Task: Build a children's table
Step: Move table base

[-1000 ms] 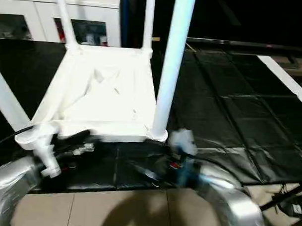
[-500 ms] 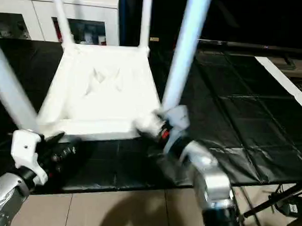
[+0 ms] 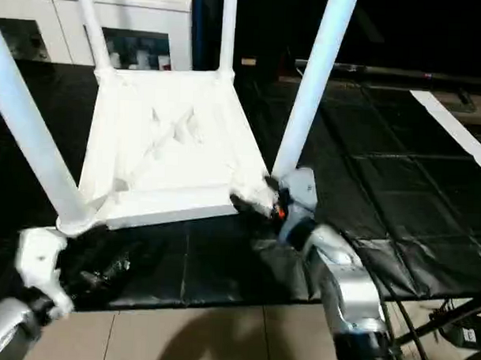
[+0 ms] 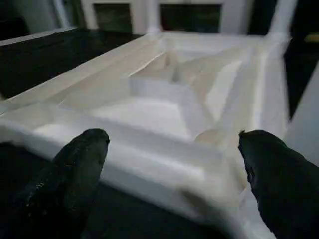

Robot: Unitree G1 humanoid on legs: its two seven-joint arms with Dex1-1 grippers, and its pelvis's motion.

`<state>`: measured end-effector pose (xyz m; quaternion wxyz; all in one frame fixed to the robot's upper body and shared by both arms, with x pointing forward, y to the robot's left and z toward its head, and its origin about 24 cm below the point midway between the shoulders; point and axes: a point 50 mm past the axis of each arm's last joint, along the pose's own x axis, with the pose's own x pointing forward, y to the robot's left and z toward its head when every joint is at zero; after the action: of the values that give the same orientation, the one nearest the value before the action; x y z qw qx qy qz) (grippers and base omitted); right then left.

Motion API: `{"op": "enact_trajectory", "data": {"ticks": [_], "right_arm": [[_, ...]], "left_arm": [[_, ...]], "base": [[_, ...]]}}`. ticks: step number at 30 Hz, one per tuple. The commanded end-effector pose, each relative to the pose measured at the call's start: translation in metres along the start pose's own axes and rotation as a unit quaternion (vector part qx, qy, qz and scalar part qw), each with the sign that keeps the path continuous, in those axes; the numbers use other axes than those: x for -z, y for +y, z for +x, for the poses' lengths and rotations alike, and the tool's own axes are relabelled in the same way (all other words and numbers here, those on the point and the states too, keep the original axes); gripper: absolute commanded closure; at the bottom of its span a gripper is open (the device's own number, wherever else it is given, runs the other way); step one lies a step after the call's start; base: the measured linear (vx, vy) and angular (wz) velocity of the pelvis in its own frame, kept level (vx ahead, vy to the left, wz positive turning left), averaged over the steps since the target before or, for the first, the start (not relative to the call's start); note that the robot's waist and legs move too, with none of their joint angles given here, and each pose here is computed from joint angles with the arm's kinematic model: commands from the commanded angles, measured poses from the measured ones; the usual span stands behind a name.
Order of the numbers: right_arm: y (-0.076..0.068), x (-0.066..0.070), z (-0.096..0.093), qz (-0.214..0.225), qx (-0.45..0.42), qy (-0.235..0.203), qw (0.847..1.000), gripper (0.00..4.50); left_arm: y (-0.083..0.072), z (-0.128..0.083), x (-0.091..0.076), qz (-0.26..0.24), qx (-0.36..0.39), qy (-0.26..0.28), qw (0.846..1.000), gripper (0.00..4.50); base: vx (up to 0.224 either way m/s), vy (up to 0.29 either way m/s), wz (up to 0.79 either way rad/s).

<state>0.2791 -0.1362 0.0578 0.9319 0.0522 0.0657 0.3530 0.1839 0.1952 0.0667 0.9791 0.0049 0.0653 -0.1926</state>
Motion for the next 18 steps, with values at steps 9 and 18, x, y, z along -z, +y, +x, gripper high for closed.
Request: {"op": "enact_trajectory", "data": {"ticks": [9, 18], "right_arm": [[0.025, 0.002, -0.011, 0.002, -0.118, 0.023, 0.993, 0.0], [0.039, 0.001, -0.01, 0.006, -0.17, 0.026, 0.985, 0.0]], "left_arm": [[0.013, -0.017, 0.001, 0.048, -0.171, -0.034, 0.984, 0.03], [0.024, 0.001, -0.003, 0.043, -0.202, -0.047, 0.977, 0.03]], "base": [[0.0, 0.0, 0.0], [0.0, 0.0, 0.0]]}}
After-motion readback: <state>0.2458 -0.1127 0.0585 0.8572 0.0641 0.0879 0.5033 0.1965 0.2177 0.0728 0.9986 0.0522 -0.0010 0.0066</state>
